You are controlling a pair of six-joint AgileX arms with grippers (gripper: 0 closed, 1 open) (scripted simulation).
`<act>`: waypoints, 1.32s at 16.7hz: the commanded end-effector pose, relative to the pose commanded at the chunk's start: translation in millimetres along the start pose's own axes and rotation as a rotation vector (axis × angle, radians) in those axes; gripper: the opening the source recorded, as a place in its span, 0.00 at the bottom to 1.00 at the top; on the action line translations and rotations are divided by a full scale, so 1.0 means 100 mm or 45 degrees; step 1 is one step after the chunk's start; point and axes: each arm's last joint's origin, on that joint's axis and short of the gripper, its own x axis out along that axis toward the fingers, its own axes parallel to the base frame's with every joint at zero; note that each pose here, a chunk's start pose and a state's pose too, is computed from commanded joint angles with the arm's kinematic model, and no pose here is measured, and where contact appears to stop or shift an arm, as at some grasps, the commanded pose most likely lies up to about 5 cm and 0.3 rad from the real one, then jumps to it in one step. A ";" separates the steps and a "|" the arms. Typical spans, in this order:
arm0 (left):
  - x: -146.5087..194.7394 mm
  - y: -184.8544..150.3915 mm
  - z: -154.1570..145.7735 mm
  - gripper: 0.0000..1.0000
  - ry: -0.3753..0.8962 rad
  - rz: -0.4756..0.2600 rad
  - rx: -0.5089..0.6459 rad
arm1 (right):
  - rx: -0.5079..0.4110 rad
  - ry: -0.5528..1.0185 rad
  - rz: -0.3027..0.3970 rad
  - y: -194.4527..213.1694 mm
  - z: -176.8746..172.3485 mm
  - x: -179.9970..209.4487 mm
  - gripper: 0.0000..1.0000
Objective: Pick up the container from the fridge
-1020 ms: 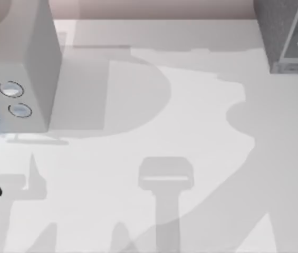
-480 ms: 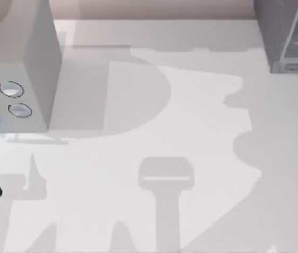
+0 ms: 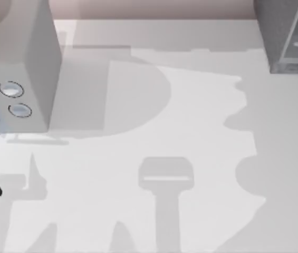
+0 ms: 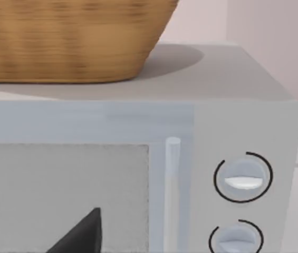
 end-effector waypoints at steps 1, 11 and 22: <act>0.00 0.00 0.00 1.00 0.000 0.000 0.000 | 0.004 0.007 0.006 0.02 -0.02 0.01 0.00; 0.00 0.00 0.00 1.00 0.000 0.000 0.000 | -0.006 0.043 -0.111 0.27 0.49 -0.82 0.00; 0.00 0.00 0.00 1.00 0.000 0.000 0.000 | -0.001 0.000 -0.071 0.84 0.15 -2.51 0.00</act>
